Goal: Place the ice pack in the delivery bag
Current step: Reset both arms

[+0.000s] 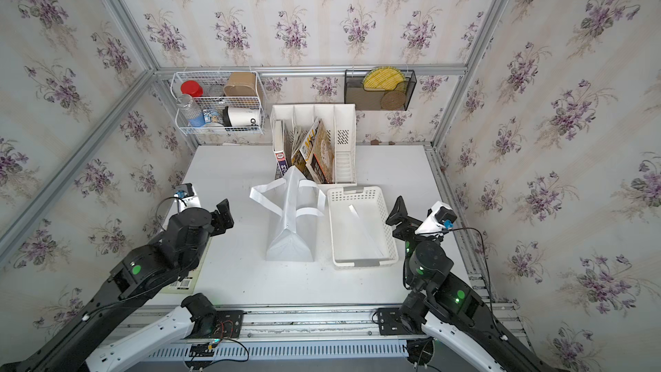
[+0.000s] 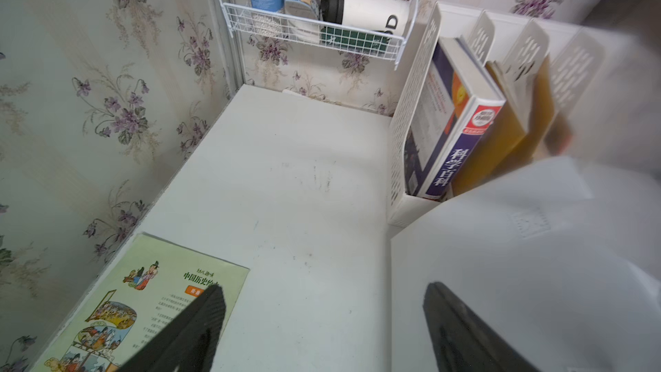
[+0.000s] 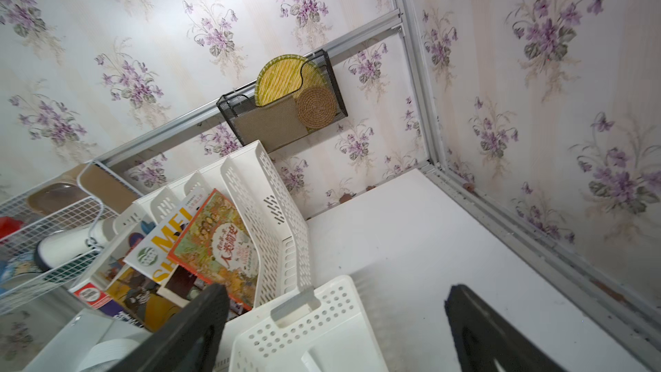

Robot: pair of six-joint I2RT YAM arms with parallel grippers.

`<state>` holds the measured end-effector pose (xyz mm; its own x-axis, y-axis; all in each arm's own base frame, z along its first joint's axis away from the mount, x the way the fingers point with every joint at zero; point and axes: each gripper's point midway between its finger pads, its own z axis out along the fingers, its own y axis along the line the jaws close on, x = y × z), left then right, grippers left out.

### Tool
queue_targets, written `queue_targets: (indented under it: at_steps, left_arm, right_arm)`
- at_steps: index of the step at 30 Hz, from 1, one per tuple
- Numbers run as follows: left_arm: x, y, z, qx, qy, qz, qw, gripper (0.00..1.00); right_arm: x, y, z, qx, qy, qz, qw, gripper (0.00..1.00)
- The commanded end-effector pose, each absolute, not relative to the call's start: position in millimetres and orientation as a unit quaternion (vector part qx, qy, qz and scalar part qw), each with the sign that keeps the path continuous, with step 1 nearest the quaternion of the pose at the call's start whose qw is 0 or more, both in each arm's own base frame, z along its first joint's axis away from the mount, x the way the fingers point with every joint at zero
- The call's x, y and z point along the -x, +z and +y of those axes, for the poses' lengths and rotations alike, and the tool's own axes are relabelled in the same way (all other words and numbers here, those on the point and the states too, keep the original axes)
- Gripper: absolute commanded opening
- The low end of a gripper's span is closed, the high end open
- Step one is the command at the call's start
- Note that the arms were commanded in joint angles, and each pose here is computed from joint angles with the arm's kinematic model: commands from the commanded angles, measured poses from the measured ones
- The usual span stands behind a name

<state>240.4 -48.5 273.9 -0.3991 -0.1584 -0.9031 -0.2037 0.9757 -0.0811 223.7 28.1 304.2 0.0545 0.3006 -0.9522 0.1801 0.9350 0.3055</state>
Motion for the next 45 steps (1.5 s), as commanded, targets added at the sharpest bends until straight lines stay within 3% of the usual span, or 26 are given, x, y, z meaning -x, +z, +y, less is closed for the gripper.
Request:
queue_targets:
  at_steps: [1,4,7,10,14,19,30,38,42,45]
  left_arm:
    - [-263,271,-35,0.141,0.063,0.803,0.575,0.96]
    - [-280,256,-12,0.170,0.084,0.800,0.570,0.99]
    - [-290,240,23,0.239,0.067,0.802,0.543,0.99]
    - [-300,228,41,0.260,0.060,0.798,0.540,0.99]
    - [-308,204,54,0.261,0.074,0.807,0.524,0.99]
    - [-316,176,54,0.209,0.101,0.819,0.525,0.99]
    - [-328,134,40,0.123,0.088,0.779,0.608,0.99]
    - [-346,118,43,0.107,0.107,0.830,0.538,0.99]
    - [-354,111,45,0.111,0.111,0.846,0.509,0.99]
    - [-360,116,41,0.103,0.099,0.838,0.526,0.99]
  right_arm:
    - [-234,319,20,-0.164,-0.037,0.653,0.739,1.00]
    - [-264,299,19,-0.149,-0.037,0.675,0.722,1.00]
    - [-314,265,-16,-0.155,-0.041,0.721,0.674,1.00]
    - [-337,246,-67,-0.240,-0.041,0.732,0.637,1.00]
    - [-346,229,-81,-0.217,-0.087,0.724,0.648,1.00]
    - [-339,194,-63,-0.181,-0.053,0.736,0.651,0.99]
    - [-338,144,-36,-0.137,-0.017,0.737,0.662,0.98]
    - [-352,139,-38,-0.140,-0.040,0.725,0.673,1.00]
    - [-357,132,-18,-0.090,-0.019,0.724,0.684,0.99]
    - [-362,132,-18,-0.090,-0.018,0.727,0.680,1.00]
